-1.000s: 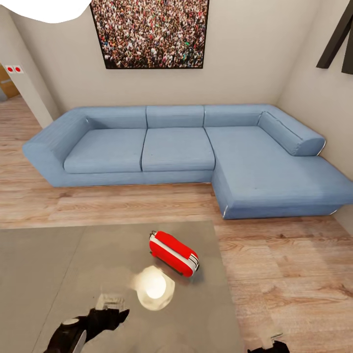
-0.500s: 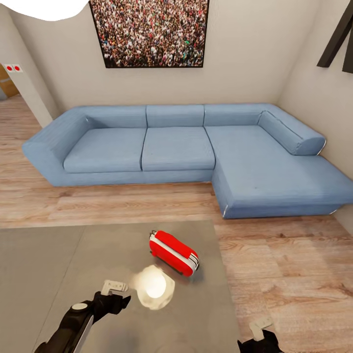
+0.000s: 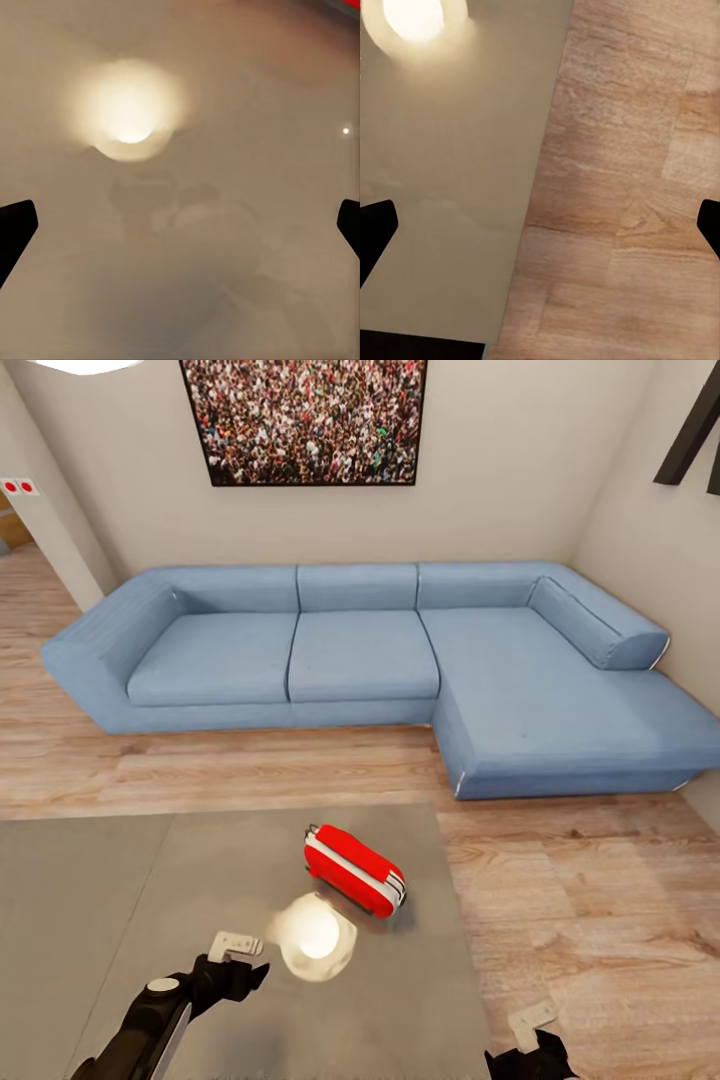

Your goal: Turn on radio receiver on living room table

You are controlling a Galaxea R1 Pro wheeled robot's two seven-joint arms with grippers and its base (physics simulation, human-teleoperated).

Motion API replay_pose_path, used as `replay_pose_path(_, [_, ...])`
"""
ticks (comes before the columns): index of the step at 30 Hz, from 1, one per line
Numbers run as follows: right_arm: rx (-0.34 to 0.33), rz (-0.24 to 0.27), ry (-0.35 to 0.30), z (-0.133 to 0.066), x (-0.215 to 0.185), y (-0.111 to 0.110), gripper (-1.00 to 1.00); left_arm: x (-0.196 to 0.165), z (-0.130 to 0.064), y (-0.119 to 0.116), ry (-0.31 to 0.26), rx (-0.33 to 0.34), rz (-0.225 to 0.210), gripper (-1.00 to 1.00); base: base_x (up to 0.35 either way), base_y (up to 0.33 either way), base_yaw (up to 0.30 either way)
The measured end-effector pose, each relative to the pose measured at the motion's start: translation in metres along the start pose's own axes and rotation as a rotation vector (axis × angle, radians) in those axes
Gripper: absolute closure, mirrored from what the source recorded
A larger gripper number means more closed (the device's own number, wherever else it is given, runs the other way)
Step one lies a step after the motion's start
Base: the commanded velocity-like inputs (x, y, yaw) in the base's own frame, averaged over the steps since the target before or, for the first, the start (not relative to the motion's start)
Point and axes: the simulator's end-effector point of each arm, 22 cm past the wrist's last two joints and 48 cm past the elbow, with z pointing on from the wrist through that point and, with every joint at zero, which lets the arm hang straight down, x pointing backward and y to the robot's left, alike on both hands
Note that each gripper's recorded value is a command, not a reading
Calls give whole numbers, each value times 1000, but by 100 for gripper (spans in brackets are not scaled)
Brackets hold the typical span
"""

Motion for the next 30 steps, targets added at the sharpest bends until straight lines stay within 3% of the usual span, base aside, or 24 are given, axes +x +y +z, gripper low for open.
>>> replay_pose_path(30, [10, -3, 14, 8, 11, 0, -100, 20, 12, 0, 41, 7, -6, -100, 0, 0, 14])
